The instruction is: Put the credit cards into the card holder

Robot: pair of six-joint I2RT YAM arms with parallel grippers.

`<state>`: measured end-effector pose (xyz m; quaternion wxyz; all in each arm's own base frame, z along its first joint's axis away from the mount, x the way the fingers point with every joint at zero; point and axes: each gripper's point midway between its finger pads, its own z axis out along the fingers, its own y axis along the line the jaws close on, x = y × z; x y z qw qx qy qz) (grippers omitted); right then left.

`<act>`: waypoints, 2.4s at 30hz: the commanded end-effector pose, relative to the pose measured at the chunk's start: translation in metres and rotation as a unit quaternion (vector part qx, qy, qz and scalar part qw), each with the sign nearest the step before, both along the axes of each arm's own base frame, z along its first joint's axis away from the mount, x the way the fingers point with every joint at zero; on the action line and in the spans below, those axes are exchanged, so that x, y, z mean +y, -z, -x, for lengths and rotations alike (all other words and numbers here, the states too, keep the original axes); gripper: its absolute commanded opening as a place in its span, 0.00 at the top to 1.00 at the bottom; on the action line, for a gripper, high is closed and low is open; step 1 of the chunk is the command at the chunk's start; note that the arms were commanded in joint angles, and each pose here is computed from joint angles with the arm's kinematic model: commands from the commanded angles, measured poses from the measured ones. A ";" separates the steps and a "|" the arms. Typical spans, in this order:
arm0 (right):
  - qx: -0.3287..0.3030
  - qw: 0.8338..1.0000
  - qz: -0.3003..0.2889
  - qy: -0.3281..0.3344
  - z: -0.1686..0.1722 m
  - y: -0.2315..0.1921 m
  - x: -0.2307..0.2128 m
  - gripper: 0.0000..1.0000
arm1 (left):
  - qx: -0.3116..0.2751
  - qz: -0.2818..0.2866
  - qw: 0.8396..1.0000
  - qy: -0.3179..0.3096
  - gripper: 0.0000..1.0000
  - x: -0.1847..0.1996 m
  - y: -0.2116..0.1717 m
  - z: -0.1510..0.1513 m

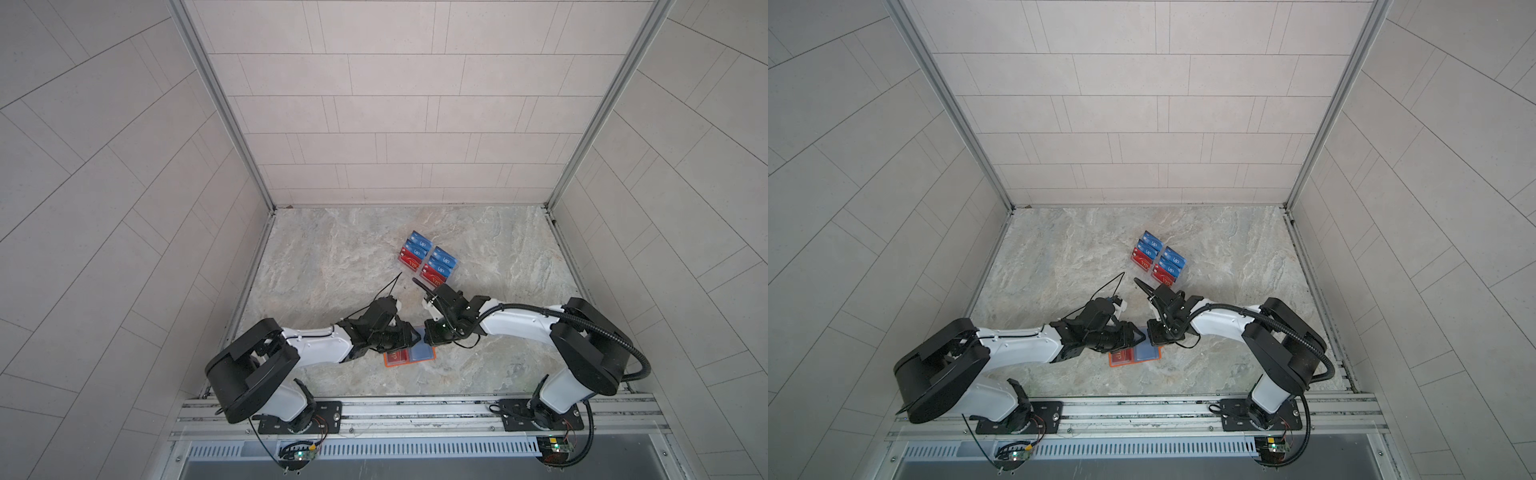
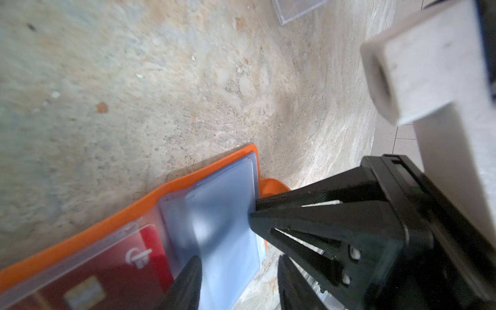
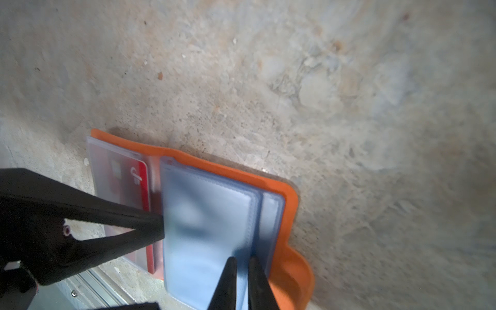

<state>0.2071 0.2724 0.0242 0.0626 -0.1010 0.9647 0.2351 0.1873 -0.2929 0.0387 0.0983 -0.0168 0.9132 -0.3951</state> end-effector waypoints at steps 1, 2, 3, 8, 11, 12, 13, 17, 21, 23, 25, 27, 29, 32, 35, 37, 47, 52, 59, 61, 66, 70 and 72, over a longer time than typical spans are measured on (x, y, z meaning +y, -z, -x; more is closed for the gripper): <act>0.024 0.999 0.033 0.000 0.014 0.019 -0.012 0.86 | 0.007 0.012 1.000 -0.002 0.50 -0.002 0.004 0.002; 0.024 0.999 0.033 0.000 0.013 0.019 -0.012 0.86 | 0.010 0.016 1.000 -0.004 0.50 -0.002 0.004 0.002; 0.024 0.999 0.033 0.000 0.013 0.019 -0.012 0.86 | 0.011 0.017 1.000 -0.005 0.49 -0.002 0.005 0.003; 0.024 0.999 0.033 -0.001 0.014 0.019 -0.012 0.86 | 0.018 0.026 0.999 -0.022 0.49 0.002 0.007 0.005; 0.025 0.999 0.033 -0.001 0.014 0.020 -0.011 0.86 | 0.023 0.036 0.999 -0.032 0.49 0.003 0.009 0.005; 0.026 0.999 0.033 -0.001 0.014 0.020 -0.011 0.86 | 0.025 0.038 0.998 -0.034 0.49 0.003 0.009 0.006; 0.026 0.999 0.032 -0.001 0.014 0.020 -0.011 0.86 | 0.027 0.043 0.998 -0.038 0.50 0.003 0.009 0.006; 0.026 0.999 0.034 -0.001 0.014 0.020 -0.011 0.86 | 0.030 0.054 0.997 -0.046 0.50 0.004 0.010 0.007; 0.025 0.999 0.033 -0.002 0.014 0.020 -0.010 0.87 | 0.032 0.066 0.996 -0.055 0.52 0.004 0.011 0.006; 0.025 0.999 0.033 -0.002 0.013 0.020 -0.010 0.87 | 0.032 0.077 0.995 -0.058 0.52 0.002 0.010 0.005; 0.025 0.999 0.033 -0.002 0.013 0.020 -0.010 0.87 | 0.031 0.087 0.994 -0.058 0.54 -0.001 0.007 0.003; 0.024 0.999 0.032 -0.002 0.013 0.019 -0.010 0.87 | 0.031 0.091 0.994 -0.058 0.56 -0.003 0.006 0.003; 0.023 0.999 0.032 -0.001 0.013 0.018 -0.010 0.87 | 0.028 0.095 0.993 -0.058 0.57 -0.004 0.004 0.002; 0.023 0.999 0.031 0.000 0.012 0.018 -0.010 0.87 | 0.027 0.096 0.993 -0.058 0.61 -0.005 0.004 0.001; 0.022 0.999 0.031 -0.001 0.013 0.018 -0.009 0.87 | 0.026 0.096 0.993 -0.061 0.63 -0.004 0.004 0.000; 0.023 0.999 0.030 -0.001 0.013 0.018 -0.009 0.87 | 0.028 0.092 0.993 -0.063 0.67 -0.003 0.006 0.000; 0.019 0.999 0.027 0.000 0.012 0.013 -0.009 0.87 | 0.031 0.063 0.996 -0.054 0.85 0.001 0.016 0.002; 0.010 1.000 0.026 0.004 0.011 0.006 -0.010 0.87 | 0.028 0.063 0.996 -0.049 0.96 0.000 0.015 0.003; -0.006 1.000 0.021 0.011 0.007 -0.006 -0.012 0.87 | 0.012 0.070 0.997 -0.042 1.00 0.005 0.007 0.002; -0.008 1.000 0.021 0.011 0.007 -0.007 -0.012 0.87 | 0.006 0.069 0.997 -0.034 1.00 0.006 0.005 0.003; -0.006 1.000 0.023 0.008 0.008 -0.007 -0.013 0.87 | 0.010 0.071 0.997 -0.018 1.00 0.006 0.006 0.007; -0.004 1.000 0.024 0.007 0.009 -0.006 -0.014 0.87 | 0.006 0.080 0.997 -0.009 1.00 0.006 0.004 0.010; -0.005 1.000 0.024 0.005 0.010 -0.006 -0.015 0.87 | 0.005 0.080 0.997 -0.010 0.99 0.009 0.005 0.010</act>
